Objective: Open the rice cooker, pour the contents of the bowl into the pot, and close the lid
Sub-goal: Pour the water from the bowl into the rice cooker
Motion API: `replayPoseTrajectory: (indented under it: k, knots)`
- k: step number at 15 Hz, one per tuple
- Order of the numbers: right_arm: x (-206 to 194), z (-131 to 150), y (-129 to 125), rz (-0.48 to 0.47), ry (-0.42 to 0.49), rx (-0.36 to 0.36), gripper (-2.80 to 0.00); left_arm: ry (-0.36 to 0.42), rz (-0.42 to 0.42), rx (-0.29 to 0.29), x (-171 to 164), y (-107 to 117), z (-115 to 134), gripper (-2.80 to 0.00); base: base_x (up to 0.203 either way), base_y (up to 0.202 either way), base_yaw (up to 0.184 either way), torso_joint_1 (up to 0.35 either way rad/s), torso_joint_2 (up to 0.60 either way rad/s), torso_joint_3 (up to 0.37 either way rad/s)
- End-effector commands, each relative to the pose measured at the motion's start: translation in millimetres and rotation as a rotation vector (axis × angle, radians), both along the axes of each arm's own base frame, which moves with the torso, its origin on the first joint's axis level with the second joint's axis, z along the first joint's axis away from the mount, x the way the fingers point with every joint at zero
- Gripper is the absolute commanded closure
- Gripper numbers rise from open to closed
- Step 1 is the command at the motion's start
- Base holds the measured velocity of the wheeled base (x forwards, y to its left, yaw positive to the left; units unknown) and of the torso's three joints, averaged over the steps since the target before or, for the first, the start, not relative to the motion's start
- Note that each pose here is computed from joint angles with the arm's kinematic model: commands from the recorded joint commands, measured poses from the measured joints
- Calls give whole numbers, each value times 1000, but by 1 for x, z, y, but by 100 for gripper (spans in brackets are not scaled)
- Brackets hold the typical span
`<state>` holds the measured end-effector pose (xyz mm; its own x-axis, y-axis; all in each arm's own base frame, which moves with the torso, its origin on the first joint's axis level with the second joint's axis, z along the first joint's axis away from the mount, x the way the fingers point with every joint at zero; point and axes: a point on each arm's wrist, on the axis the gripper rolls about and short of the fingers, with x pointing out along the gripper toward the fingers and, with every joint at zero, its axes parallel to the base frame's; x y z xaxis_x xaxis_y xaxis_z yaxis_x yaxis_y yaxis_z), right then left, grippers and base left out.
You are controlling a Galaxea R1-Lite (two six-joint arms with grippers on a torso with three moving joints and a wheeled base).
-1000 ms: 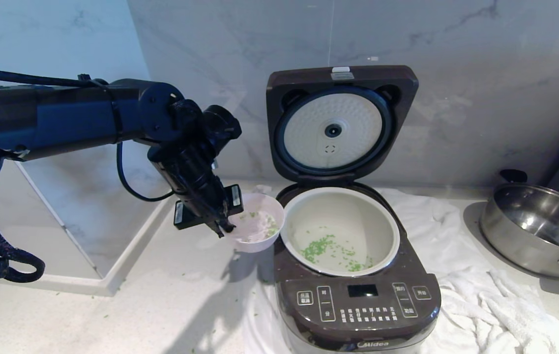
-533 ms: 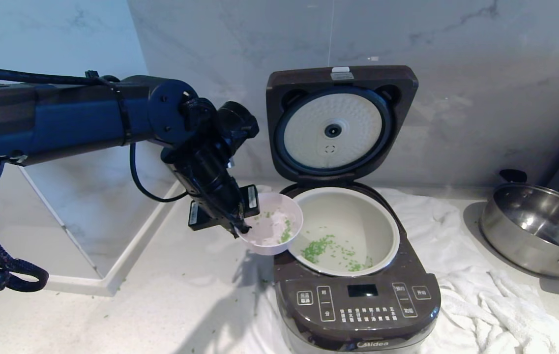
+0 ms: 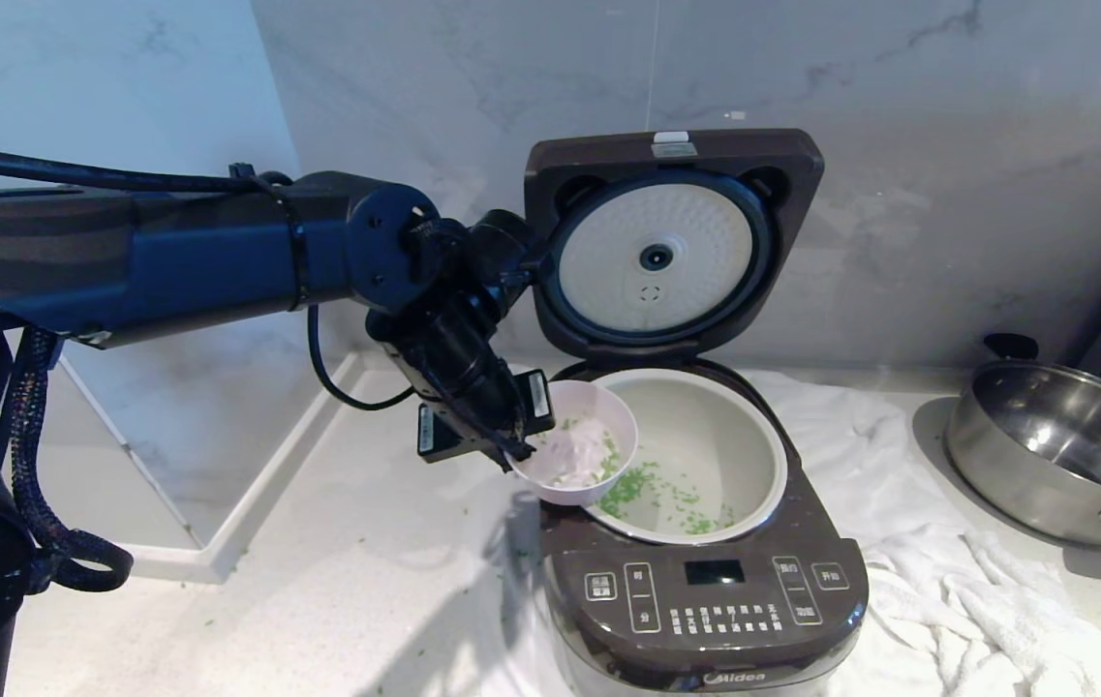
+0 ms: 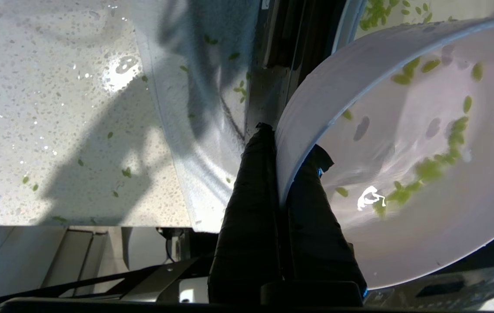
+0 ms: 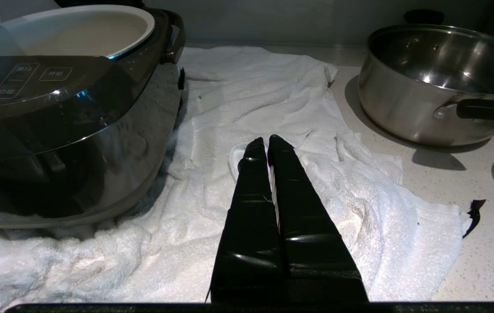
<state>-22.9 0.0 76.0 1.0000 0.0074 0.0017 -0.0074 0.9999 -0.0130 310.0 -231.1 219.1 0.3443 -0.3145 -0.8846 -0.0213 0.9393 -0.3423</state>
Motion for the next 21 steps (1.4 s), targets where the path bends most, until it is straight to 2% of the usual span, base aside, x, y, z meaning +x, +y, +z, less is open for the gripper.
replayPoseTrajectory:
  k: [1, 10, 18, 21]
  knots:
    - [0, 0, 0, 0, 0, -1, 0, 16, 10, 3, 2, -4, -7, 0, 0, 0, 0, 0, 0, 0]
    - [0, 0, 0, 0, 0, -1, 0, -50, -35, -53, -2, -28, -7, 0, 0, 0, 0, 0, 0, 0]
    - [0, 0, 0, 0, 0, -1, 0, -36, -99, -35, -8, -55, -26, 0, 0, 0, 0, 0, 0, 0]
    - [0, 0, 0, 0, 0, -1, 0, -52, -99, -48, -4, -57, -28, 0, 0, 0, 0, 0, 0, 0]
